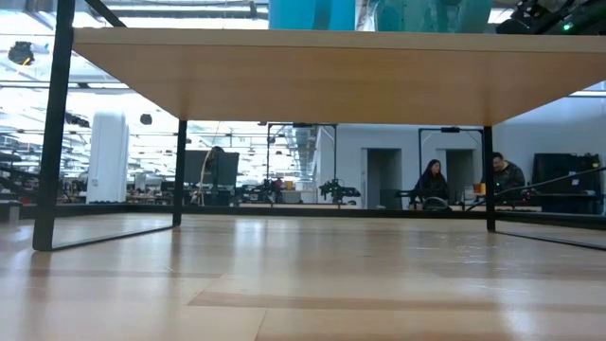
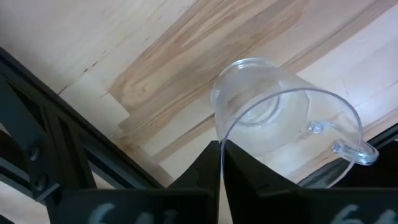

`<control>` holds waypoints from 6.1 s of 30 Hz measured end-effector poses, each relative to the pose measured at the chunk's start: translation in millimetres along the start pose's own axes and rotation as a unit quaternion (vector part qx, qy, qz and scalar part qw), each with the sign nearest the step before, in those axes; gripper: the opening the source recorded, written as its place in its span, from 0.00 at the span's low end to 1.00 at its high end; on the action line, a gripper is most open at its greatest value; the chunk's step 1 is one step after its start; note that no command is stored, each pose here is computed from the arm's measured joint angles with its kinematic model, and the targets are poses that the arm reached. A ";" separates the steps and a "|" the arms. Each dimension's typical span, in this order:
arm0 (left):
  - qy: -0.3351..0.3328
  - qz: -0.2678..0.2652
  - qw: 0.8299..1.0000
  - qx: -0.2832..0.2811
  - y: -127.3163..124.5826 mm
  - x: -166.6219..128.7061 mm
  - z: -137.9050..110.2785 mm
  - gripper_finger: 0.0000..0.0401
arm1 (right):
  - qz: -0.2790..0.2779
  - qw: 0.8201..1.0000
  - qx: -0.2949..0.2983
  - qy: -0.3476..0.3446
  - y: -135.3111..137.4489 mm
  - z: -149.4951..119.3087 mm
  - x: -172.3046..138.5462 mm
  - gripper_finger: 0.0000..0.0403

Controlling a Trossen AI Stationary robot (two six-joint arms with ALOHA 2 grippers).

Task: Stack small to large cups/mugs on shelf
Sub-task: Put the transparent mug on the shelf

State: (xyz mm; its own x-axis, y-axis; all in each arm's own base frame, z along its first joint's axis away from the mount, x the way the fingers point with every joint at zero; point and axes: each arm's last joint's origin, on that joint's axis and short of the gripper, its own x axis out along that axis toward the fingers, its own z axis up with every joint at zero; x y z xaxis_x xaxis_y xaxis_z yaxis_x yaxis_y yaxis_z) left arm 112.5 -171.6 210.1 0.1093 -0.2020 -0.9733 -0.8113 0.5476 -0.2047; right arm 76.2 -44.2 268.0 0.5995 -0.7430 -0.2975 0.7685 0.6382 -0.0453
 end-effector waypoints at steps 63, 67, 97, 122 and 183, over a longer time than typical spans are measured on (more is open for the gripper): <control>-0.202 -0.106 0.951 0.209 -4.1 -213.9 96.3 0.00 | -0.001 1.000 0.000 0.008 -0.2 -1.7 0.0 0.06; -0.201 -0.100 0.947 0.230 -9.9 -218.1 109.2 0.00 | -0.001 1.000 0.001 0.008 -0.2 -1.7 0.0 0.06; -0.093 -0.058 0.940 0.322 -68.5 -204.8 203.9 0.00 | -0.001 1.000 0.001 0.008 -0.2 -1.8 0.0 0.06; -0.037 -0.045 0.944 0.324 -94.8 -169.2 228.1 0.00 | -0.001 1.000 0.000 0.009 -0.3 -2.0 0.0 0.06; -0.045 -0.030 0.942 0.330 -110.5 -178.3 229.7 0.00 | 0.003 0.998 -0.023 0.052 8.6 -23.8 19.2 0.06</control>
State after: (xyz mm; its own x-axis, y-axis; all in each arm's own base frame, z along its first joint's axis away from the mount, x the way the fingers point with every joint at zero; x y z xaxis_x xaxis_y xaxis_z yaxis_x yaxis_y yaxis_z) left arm 314.7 -9.6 382.4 0.2150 -0.1952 -0.9569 -0.2716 0.9292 -0.2505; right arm 88.9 -48.2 239.2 0.5763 -0.7152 -0.3955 0.7517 0.6537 -0.0868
